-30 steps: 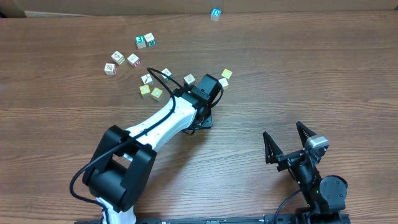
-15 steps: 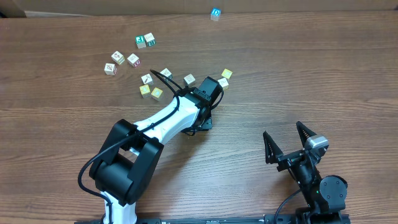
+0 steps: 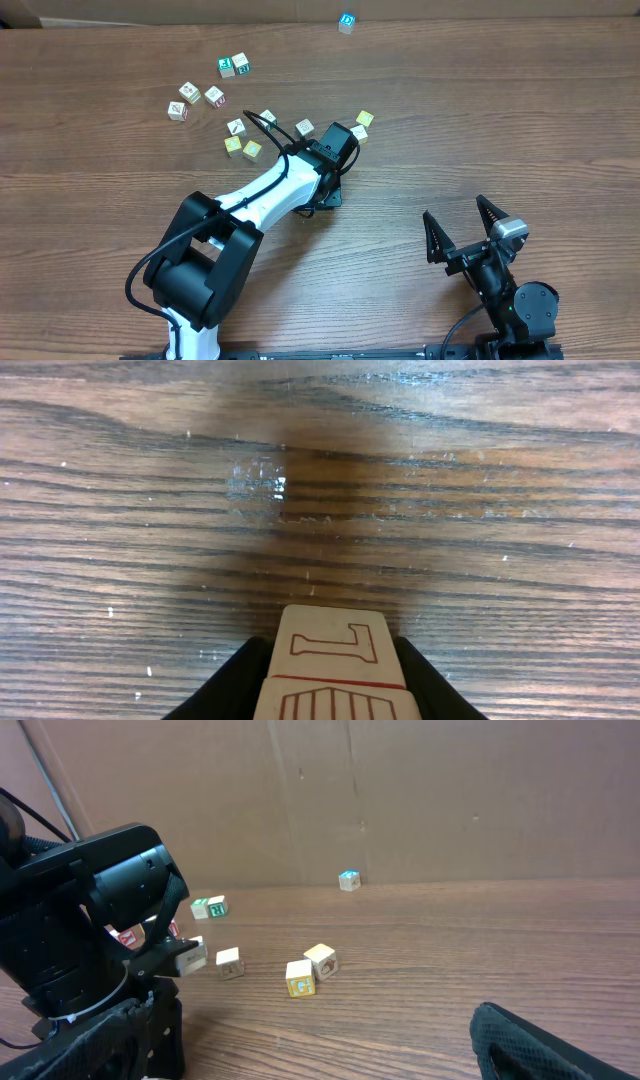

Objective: Form a tower
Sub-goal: 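Open the left gripper to release the bow-picture block, then raise the left gripper and move it back over the block cluster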

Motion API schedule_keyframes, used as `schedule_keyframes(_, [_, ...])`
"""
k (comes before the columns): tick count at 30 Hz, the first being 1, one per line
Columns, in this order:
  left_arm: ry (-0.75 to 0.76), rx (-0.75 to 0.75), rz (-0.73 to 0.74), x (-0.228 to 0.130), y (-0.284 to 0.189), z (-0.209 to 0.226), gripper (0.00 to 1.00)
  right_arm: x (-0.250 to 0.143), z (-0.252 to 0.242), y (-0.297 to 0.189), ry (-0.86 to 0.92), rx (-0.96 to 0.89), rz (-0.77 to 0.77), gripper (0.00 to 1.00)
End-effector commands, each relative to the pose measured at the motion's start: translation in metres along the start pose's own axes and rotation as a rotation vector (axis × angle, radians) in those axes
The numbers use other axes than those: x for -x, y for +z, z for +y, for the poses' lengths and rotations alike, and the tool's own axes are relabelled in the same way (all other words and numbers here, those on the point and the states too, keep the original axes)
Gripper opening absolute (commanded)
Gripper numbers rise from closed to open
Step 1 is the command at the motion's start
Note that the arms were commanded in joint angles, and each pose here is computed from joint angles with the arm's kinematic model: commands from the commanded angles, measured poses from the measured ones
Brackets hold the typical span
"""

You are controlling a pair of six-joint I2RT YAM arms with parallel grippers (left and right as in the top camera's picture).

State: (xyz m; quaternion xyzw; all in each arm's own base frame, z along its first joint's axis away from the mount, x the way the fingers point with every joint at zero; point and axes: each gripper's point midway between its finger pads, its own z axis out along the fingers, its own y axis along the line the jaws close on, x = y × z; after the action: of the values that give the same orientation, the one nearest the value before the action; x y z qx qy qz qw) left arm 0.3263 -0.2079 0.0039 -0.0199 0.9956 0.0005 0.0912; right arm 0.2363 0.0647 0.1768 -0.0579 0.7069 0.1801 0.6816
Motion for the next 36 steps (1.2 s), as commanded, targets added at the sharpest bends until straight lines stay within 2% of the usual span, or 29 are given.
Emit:
schedule_keyframes(1, [0.017,0.007,0.001,0.0,0.003,0.001,0.31,-0.002,-0.001,0.0,0.001,-0.003,-0.004,1.0])
schedule_keyframes(8, [0.017,0.005,0.002,0.0,0.003,0.001,0.29,-0.002,-0.001,0.0,0.001,-0.003,-0.004,1.0])
schedule_keyframes(13, [0.017,0.004,0.003,-0.001,0.003,0.001,0.5,-0.002,-0.001,0.0,0.001,-0.003,-0.004,1.0])
schedule_keyframes(17, [0.018,0.004,0.002,0.0,0.003,0.0,0.62,-0.002,-0.001,0.0,0.001,-0.003,-0.004,1.0])
schedule_keyframes(21, [0.052,-0.005,-0.012,0.005,-0.001,-0.003,0.66,-0.002,-0.001,0.0,0.001,-0.003,-0.004,1.0])
schedule_keyframes(25, [0.112,-0.031,-0.063,0.028,-0.016,-0.012,0.71,-0.002,-0.001,0.0,0.001,-0.003,-0.004,1.0])
schedule_keyframes(36, [0.081,-0.02,-0.214,0.098,-0.07,-0.004,0.75,-0.002,-0.001,0.0,0.001,-0.003,-0.004,1.0])
